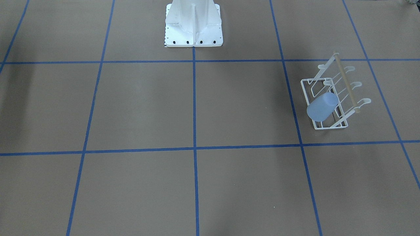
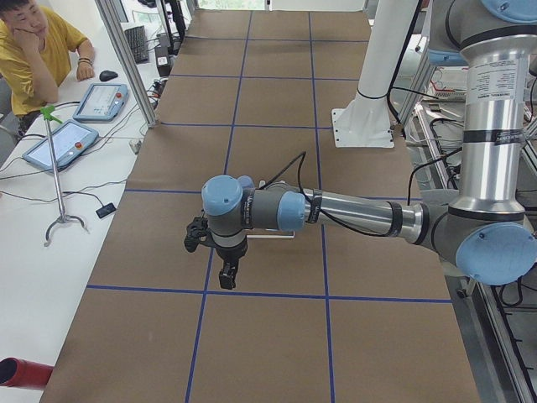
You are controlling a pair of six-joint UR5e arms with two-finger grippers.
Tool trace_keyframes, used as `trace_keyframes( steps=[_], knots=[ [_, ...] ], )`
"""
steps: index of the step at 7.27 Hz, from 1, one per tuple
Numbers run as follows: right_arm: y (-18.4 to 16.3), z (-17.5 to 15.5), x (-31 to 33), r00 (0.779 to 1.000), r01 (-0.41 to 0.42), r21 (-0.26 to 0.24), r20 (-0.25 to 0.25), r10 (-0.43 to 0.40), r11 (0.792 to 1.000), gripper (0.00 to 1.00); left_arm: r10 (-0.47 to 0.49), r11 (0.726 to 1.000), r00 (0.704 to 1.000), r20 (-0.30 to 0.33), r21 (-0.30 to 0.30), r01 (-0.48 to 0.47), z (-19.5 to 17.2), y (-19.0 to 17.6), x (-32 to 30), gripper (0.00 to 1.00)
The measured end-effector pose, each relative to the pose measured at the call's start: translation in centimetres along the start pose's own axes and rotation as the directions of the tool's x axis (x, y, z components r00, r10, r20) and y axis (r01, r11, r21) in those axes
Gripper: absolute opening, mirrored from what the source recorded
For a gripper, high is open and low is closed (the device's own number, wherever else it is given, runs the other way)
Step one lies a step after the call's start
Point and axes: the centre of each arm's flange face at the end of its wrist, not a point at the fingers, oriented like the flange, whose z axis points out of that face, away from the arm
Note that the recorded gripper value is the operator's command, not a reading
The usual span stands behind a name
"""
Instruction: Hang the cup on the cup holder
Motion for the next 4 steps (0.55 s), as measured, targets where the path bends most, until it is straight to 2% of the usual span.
trace_keyframes(
  steps=[4],
  knots=[
    [0.03, 0.32, 0.22, 1.000, -0.007, -0.006, 0.000, 0.007, 1.000, 1.00, 0.006, 1.000, 1.000, 0.007, 0.006, -0.006, -0.48, 1.05, 0.57, 0.98]
  ],
)
